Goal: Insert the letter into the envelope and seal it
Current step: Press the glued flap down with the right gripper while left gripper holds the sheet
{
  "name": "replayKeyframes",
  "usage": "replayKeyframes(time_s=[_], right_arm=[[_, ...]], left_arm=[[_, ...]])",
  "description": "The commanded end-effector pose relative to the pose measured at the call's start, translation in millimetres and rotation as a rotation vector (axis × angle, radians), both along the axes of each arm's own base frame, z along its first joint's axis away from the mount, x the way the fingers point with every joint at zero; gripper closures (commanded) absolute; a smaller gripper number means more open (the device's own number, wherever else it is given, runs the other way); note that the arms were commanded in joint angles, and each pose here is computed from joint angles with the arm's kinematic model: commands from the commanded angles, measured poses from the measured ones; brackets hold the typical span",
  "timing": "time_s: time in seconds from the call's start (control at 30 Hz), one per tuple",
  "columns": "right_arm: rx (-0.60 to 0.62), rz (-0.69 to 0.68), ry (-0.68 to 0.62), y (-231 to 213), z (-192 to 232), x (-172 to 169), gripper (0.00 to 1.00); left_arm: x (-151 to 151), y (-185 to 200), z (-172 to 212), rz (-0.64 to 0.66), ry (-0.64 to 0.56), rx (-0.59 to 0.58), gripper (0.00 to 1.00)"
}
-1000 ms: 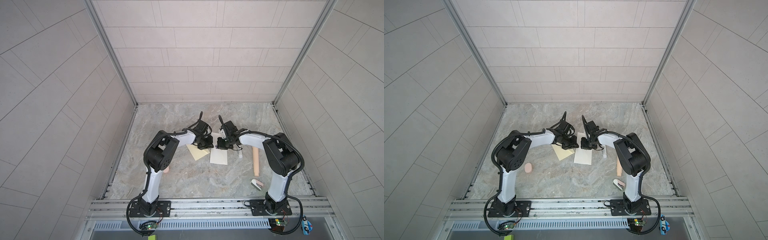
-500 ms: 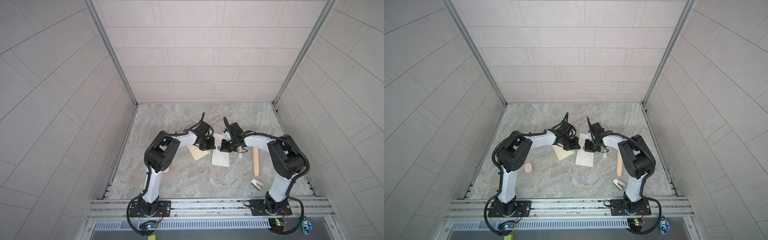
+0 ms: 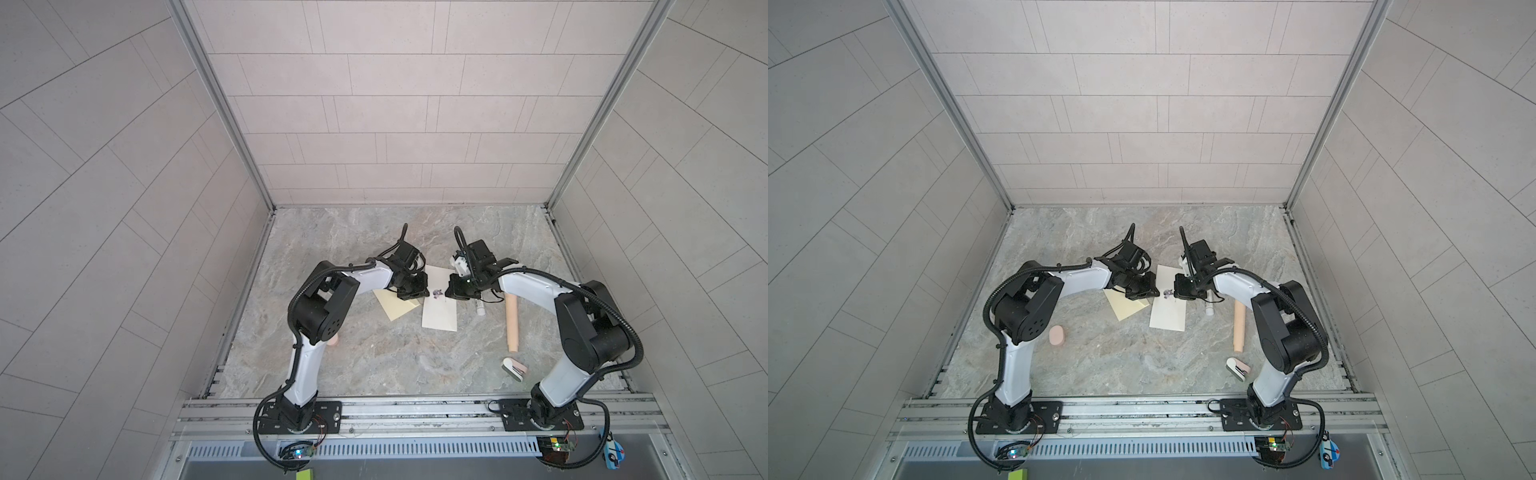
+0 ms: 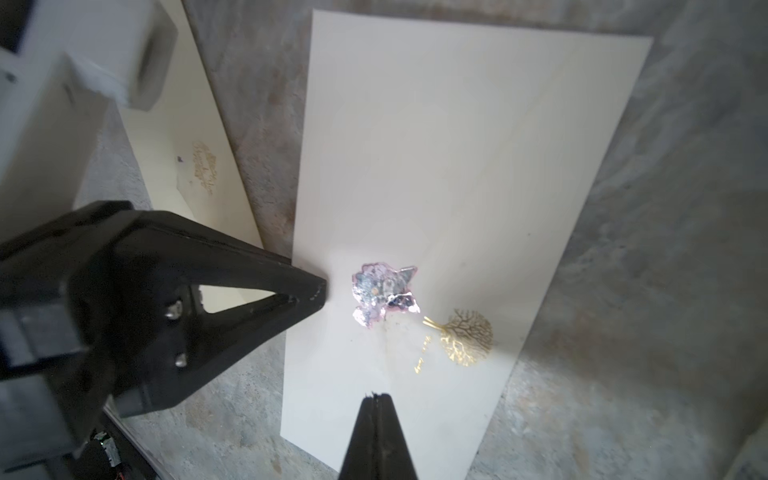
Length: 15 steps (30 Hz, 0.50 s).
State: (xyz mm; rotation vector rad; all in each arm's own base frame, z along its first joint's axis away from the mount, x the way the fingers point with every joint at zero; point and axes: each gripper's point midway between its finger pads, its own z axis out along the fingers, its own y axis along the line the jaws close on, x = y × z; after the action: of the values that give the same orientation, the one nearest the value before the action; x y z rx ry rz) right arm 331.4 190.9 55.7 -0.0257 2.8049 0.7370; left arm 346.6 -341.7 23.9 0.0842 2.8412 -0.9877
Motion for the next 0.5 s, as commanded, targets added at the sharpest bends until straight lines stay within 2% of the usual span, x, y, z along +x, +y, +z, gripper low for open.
replayKeyframes(time_s=[0.0,0.27,0.47], right_arm=[[-0.053,0.011,0.076,-9,-25,-18,1.0],[-0.053,0.012,0.133,-3,-45,-24,1.0],[-0.09,-0.038,0.143,-7,-57,-9,1.0]], left_arm=[[0,4,-8,0.005,0.012,0.024,1.0],[1,3,-8,0.001,0.011,0.019,1.0],[-1,2,-8,-0.004,0.012,0.016,1.0]])
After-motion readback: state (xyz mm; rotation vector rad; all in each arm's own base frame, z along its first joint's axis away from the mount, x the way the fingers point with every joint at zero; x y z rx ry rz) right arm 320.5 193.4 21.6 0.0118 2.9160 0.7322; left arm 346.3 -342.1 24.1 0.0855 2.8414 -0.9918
